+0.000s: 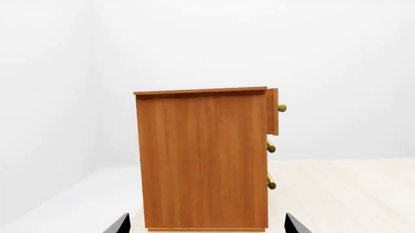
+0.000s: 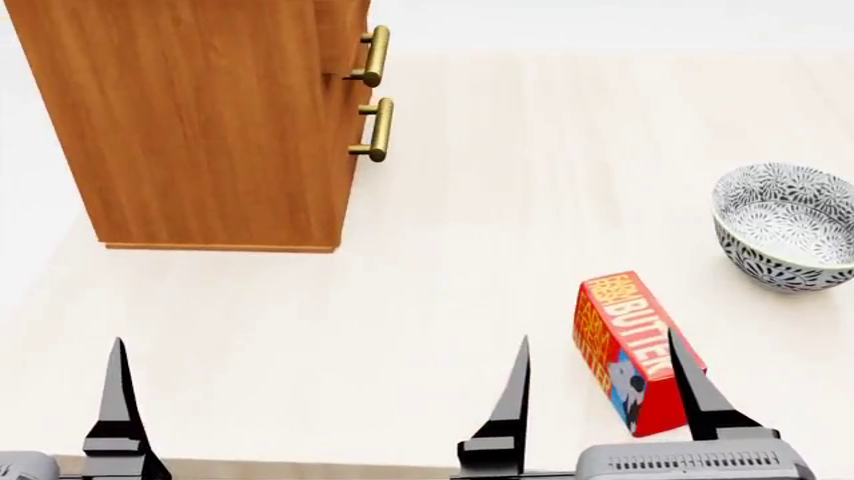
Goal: Close the top drawer of the cabinet and put the bowl on top of it.
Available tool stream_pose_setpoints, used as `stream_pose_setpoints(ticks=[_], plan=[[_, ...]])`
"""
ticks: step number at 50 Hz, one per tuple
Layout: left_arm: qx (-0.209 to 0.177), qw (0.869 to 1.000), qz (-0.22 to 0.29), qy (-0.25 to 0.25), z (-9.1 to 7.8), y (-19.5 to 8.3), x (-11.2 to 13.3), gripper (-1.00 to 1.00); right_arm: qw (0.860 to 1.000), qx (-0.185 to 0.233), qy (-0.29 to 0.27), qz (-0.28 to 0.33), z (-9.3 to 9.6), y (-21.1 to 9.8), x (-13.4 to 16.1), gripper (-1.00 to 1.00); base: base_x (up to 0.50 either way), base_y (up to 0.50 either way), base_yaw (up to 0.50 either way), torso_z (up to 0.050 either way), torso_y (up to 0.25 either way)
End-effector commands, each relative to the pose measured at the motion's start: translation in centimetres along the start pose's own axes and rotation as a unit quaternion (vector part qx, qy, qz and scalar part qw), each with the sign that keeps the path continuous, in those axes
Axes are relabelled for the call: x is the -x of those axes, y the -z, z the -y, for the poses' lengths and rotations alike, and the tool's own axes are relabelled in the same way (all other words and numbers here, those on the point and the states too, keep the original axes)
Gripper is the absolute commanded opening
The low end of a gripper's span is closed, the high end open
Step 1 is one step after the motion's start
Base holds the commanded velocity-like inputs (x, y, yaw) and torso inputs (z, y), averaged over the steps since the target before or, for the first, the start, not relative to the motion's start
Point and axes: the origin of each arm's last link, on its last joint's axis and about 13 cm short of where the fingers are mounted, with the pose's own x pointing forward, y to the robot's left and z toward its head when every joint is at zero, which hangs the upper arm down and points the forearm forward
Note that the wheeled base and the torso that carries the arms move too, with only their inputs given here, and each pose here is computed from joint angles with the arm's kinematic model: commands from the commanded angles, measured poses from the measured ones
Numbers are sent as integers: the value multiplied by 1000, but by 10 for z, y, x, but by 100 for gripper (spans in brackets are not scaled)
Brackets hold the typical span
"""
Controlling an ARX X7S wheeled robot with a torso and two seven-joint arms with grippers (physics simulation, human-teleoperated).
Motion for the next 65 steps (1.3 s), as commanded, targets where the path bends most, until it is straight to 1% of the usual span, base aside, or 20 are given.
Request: stream_pose_setpoints(ticks=[1,8,19,23,29,32,36,37,39,45,65], plan=[[0,1000,0,0,0,0,1,100,1000,-1,5,0,0,1,1,100,0,0,0,0,0],[-1,1000,0,1,0,0,1,100,1000,-5,-5,-1,1,0,1,100,9,0,0,0,0],[1,1000,3,1,-1,-2,2,100,1000,-12,-18,6,1,-1,3,100,435,0,0,0,0],[0,1000,3,1,-1,4,4,100,1000,-11,-18,7,1,-1,3,100,479,0,0,0,0],[-1,1000,3,2,0,5,4,100,1000,-5,-13,5,2,1,2,100,479,0,0,0,0],[-1,1000,3,2,0,5,4,100,1000,4,-4,0,2,1,2,100,409,0,0,0,0],[-1,1000,4,3,1,5,4,100,1000,21,9,0,0,2,2,100,0,0,0,0,0],[-1,1000,4,3,1,3,4,100,1000,16,2,6,0,2,2,100,0,0,0,0,0],[-1,1000,4,3,1,-1,3,100,1000,19,1,0,0,2,2,100,0,0,0,0,0],[0,1000,5,3,0,-3,4,100,1000,19,-14,4,-1,-1,4,100,99,0,0,0,0],[-1,1000,7,2,-1,-4,5,100,1000,16,-22,5,-2,-1,3,100,493,0,0,0,1]])
